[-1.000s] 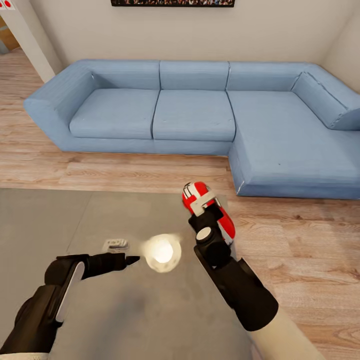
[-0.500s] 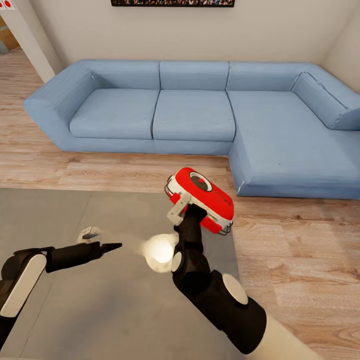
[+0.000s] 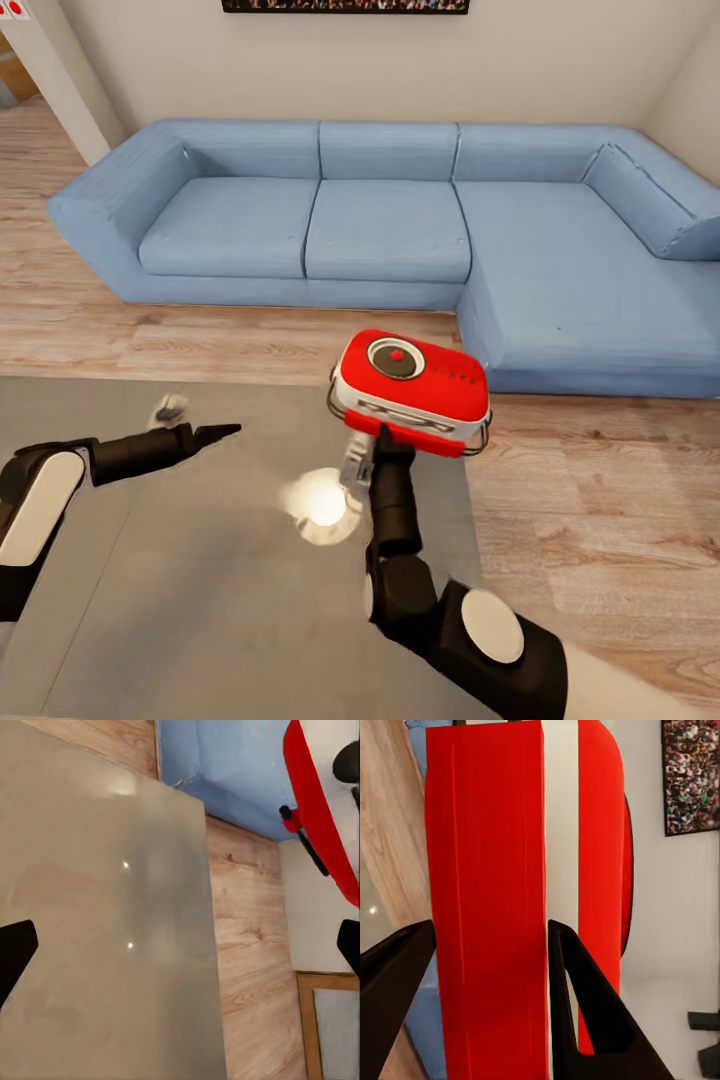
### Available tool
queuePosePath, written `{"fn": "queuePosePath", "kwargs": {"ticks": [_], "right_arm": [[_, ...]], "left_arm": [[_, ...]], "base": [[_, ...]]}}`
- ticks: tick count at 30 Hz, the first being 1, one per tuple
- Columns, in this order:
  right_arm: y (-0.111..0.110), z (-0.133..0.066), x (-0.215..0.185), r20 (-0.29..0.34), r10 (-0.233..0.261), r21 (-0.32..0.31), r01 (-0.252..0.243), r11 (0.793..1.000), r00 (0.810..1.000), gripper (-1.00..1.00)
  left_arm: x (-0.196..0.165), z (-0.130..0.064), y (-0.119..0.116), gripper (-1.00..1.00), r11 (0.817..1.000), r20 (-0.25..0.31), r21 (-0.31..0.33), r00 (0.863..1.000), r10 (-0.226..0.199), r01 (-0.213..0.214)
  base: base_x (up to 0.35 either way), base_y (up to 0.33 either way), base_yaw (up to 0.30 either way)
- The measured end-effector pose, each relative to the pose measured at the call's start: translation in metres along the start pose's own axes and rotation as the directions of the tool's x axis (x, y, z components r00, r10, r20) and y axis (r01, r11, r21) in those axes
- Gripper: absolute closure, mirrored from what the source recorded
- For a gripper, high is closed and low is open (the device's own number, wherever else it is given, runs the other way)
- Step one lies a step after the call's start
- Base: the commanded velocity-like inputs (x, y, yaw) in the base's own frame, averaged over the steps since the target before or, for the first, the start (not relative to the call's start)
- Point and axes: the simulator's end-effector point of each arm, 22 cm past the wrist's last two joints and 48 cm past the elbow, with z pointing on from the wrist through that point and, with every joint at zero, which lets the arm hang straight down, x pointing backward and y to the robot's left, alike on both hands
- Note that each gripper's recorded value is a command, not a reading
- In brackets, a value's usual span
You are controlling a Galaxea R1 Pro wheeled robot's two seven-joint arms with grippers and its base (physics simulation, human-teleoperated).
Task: Turn on the radio receiver that's on the table in the living room.
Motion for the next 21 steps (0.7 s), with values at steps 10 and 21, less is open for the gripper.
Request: {"fn": "queuePosePath", "kwargs": {"ticks": [10,21], "right_arm": [[0.020,-0.011,0.015,0.042,-0.104,-0.010,0.104,0.995,0.994,1.00],[0.047,-0.043,-0.021,0.145,-0.112,-0.061,0.122,0.991,0.983,1.00]], "left_arm": [[-0.040,-0.009,0.029,-1.00,0.998,0.034,-0.030,0.998,-0.059,0.060],[-0.049,-0.009,0.002,-1.00,0.991,0.059,0.085,0.992,-0.108,0.103]], "base": [[0.000,0.000,0.000],[0.000,0.000,0.000]]}}
